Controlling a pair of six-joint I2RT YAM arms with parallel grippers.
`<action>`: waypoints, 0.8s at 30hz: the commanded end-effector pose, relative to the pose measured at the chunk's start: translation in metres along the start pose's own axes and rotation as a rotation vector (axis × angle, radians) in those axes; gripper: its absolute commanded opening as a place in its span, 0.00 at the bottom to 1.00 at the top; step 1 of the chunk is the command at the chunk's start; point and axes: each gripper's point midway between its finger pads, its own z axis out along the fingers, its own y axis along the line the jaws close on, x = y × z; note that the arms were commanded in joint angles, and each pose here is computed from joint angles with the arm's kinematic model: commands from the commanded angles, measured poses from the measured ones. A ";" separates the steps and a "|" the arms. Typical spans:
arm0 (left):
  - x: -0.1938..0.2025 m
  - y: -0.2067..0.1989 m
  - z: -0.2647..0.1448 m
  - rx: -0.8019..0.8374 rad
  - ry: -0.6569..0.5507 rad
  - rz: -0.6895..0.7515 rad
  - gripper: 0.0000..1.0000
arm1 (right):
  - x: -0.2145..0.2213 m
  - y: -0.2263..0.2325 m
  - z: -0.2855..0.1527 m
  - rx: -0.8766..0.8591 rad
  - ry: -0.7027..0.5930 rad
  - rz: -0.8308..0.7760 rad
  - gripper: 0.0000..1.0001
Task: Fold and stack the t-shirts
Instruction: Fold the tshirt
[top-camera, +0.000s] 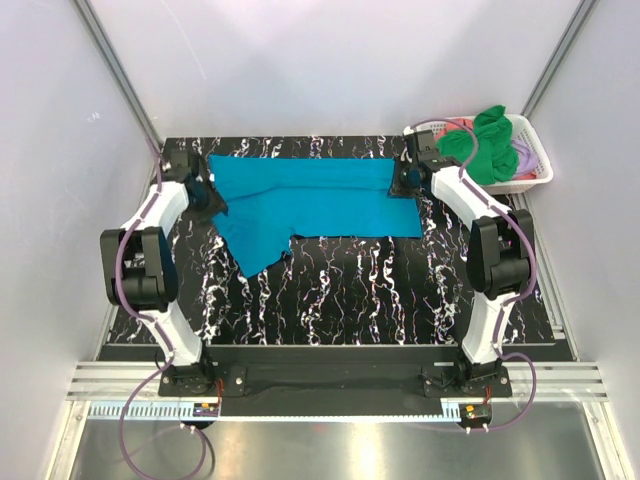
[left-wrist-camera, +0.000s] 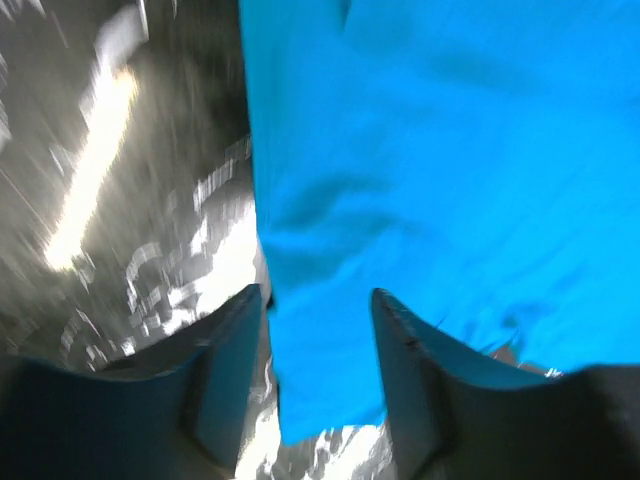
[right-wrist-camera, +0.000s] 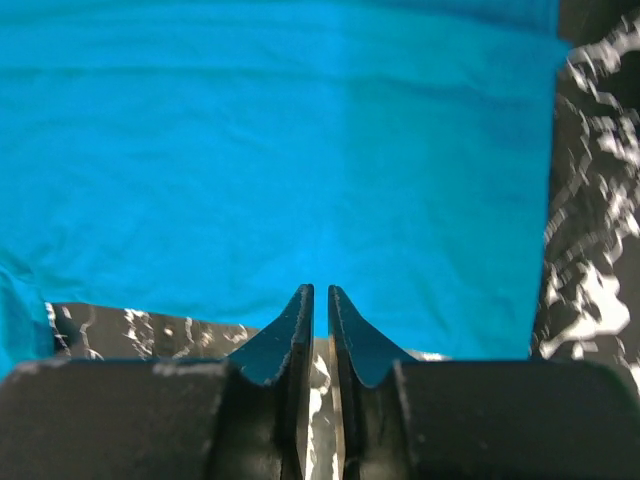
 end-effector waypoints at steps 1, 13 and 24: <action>0.039 -0.008 -0.009 0.074 0.105 -0.050 0.55 | 0.006 -0.027 -0.010 0.119 0.027 0.056 0.18; 0.098 0.002 0.002 0.075 0.199 -0.147 0.61 | 0.052 -0.054 -0.006 0.223 0.136 0.034 0.19; 0.123 0.015 0.022 -0.018 0.241 -0.105 0.42 | 0.082 -0.070 0.020 0.273 0.225 0.021 0.19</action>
